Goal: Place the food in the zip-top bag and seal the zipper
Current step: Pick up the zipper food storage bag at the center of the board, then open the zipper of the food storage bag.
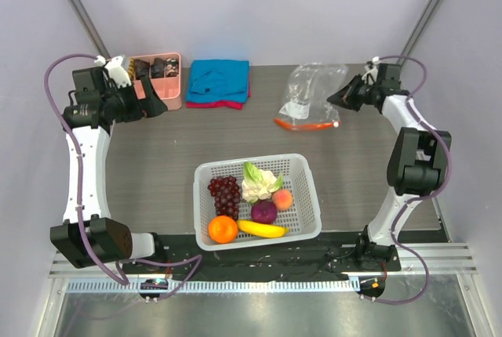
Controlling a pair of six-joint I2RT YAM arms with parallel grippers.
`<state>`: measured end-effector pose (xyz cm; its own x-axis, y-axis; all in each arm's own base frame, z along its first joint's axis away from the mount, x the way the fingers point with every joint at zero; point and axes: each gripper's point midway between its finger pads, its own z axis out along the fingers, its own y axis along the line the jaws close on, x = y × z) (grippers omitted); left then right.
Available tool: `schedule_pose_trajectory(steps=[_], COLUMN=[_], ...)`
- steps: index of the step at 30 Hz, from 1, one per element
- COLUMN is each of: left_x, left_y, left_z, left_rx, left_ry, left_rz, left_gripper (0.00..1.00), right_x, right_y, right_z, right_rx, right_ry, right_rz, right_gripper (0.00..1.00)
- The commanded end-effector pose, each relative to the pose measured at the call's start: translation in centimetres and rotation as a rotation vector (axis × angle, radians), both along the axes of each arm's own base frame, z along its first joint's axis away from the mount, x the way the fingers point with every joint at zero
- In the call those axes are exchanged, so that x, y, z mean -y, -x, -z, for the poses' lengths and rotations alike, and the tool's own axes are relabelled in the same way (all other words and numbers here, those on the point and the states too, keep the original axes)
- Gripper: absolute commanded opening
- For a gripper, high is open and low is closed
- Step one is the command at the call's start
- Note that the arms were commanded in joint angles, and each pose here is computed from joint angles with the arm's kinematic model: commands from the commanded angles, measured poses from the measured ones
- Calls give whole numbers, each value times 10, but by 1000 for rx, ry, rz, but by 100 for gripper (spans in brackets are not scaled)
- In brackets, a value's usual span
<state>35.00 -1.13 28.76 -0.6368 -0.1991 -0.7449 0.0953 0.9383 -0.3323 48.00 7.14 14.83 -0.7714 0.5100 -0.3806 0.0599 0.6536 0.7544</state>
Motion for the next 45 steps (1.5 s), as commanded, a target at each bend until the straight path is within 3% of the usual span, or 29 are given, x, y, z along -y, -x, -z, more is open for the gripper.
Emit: schedule_pose_trajectory(steps=[1, 5, 7, 8, 10, 14, 15, 16, 20, 21, 23, 28, 33, 45], left_x=[25, 37, 55, 67, 79, 123, 148, 147, 181, 188, 213, 255, 286, 332], left_y=[-15, -16, -8, -6, 3, 22, 33, 32, 38, 39, 49, 65, 93, 120], left_z=[-38, -49, -56, -57, -57, -70, -64, -66, -58, -56, -44, -43, -23, -3], left_rx=[147, 175, 200, 205, 243, 445, 503, 541, 646, 681, 716, 961, 1011, 1027], left_ry=[113, 168, 216, 231, 208, -7, -94, -177, -383, -444, -495, -608, -588, -553], left_rz=[93, 148, 240, 266, 294, 445, 557, 530, 665, 714, 798, 900, 1031, 1134], left_gripper=[100, 100, 100, 100, 100, 100, 100, 100, 76, 75, 73, 66, 62, 58], right_x=[-6, -14, -17, -18, -19, -24, -27, -30, -51, -54, -62, -76, -84, -93], right_y=[3, 18, 21, 25, 33, 51, 58, 65, 98, 105, 123, 153, 178, 199], right_z=[-84, -124, -158, -164, -185, -191, -199, -200, -193, -196, -195, -200, -203, -186], right_rx=[90, 88, 204, 163, 207, 153, 155, 145, 85, 84, 73, 83, 88, 38], right_ry=[-191, -409, -476, -550, -577, -633, -654, -662, -693, -708, -728, -721, -693, -651], right_rz=[5, 24, -3, 21, 13, 23, 17, 4, -61, -72, -89, -147, -180, -192], right_gripper=[1, 1, 1, 1, 1, 1, 1, 1, 1, 1, 1, 1, 1, 1])
